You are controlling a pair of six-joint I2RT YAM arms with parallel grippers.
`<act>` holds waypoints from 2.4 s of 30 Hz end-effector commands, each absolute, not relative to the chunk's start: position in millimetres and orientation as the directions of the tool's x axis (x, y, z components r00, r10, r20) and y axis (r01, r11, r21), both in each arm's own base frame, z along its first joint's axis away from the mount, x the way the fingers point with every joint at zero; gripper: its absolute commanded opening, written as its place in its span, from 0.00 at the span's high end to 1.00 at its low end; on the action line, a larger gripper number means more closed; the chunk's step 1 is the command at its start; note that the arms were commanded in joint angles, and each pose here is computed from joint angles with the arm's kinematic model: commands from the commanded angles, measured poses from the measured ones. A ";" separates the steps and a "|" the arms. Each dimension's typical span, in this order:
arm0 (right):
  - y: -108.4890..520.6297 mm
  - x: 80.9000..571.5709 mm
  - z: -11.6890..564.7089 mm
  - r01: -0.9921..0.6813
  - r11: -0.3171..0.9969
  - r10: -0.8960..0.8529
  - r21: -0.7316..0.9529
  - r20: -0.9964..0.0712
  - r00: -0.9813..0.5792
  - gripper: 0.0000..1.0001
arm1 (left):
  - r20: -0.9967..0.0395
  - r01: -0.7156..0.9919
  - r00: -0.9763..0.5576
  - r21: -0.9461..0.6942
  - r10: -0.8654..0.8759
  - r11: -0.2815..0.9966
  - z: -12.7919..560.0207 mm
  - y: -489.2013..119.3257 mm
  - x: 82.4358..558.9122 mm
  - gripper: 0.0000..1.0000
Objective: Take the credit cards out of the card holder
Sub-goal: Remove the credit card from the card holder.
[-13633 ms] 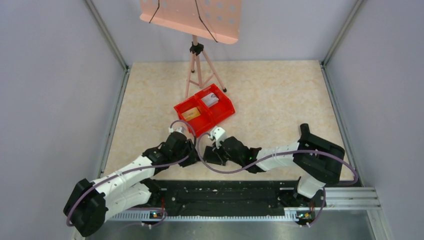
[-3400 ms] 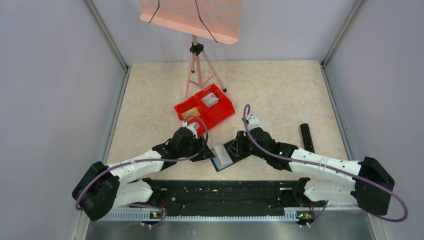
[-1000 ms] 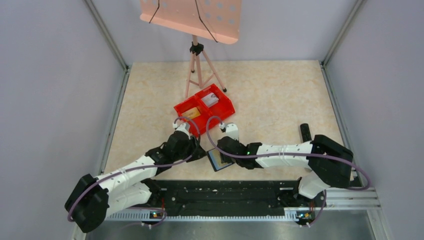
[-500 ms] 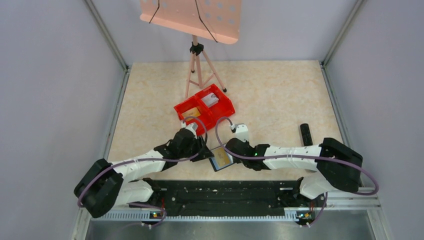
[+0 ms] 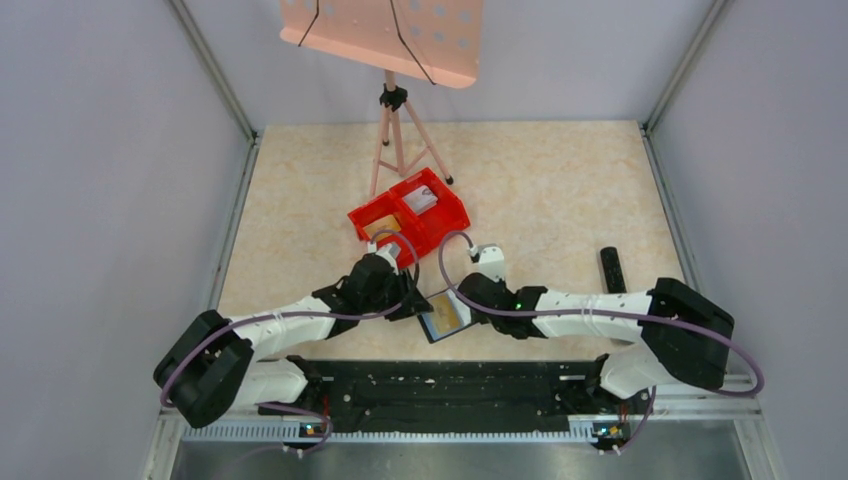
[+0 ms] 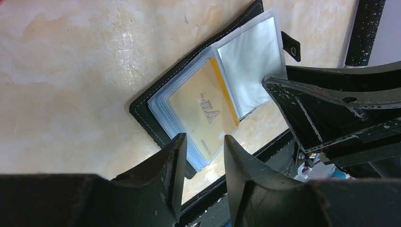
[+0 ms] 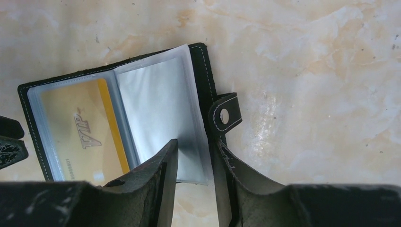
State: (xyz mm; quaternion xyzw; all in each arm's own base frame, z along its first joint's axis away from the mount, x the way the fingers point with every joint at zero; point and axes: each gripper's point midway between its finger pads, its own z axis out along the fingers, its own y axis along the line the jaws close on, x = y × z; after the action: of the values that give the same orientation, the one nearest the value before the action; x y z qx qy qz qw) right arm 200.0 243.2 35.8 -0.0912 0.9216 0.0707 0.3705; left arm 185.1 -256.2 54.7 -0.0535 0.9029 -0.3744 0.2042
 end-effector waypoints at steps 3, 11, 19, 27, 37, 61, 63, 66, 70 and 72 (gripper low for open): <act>242.1 213.8 58.5 -0.198 0.979 -0.100 0.049 -0.730 -0.676 0.61 | -0.367 0.111 -0.895 -0.736 -0.255 0.668 77.0 -271.5 196.6 0.60; 247.9 218.9 60.0 -0.214 0.977 -0.154 -0.007 -0.715 -0.682 0.69 | -0.365 0.116 -0.897 -0.739 -0.249 0.664 76.8 -273.6 196.5 0.60; 257.2 222.8 58.5 -0.243 0.969 -0.210 -0.052 -0.690 -0.692 0.88 | -0.364 0.115 -0.898 -0.737 -0.247 0.666 74.3 -272.0 194.7 0.61; 251.6 226.4 52.1 -0.235 0.962 -0.269 -0.142 -0.661 -0.701 0.85 | -0.368 0.122 -0.897 -0.736 -0.242 0.666 75.4 -272.6 195.2 0.61; 246.9 230.1 47.4 -0.226 0.945 -0.326 -0.236 -0.628 -0.707 0.76 | -0.371 0.125 -0.897 -0.734 -0.241 0.667 74.6 -270.9 193.4 0.61; 297.7 216.9 55.0 -0.371 0.880 -0.096 0.298 -0.652 -0.752 0.86 | -0.376 0.093 -0.893 -0.693 -0.248 0.715 57.2 -252.0 185.0 0.67; 298.8 215.8 57.6 -0.391 0.850 -0.077 0.352 -0.653 -0.753 0.84 | -0.374 0.088 -0.894 -0.687 -0.247 0.721 53.9 -250.5 184.3 0.70; 301.9 214.3 63.6 -0.424 0.793 -0.043 0.438 -0.653 -0.756 0.81 | -0.368 0.088 -0.898 -0.690 -0.243 0.718 52.0 -251.9 183.6 0.75; 306.6 209.4 66.5 -0.462 0.700 -0.031 0.545 -0.622 -0.782 0.80 | -0.367 0.090 -0.898 -0.691 -0.241 0.717 51.2 -253.9 185.4 0.81; 307.8 208.6 67.0 -0.467 0.671 -0.025 0.575 -0.613 -0.790 0.81 | -0.366 0.086 -0.900 -0.684 -0.238 0.724 48.3 -253.6 186.2 0.84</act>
State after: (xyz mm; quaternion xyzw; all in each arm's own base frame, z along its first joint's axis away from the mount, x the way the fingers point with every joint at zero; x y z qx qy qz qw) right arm 207.4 280.4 34.0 -0.1166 0.9122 0.2742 0.2812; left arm 181.5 -250.8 49.0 -0.0488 0.9047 -0.3678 0.2093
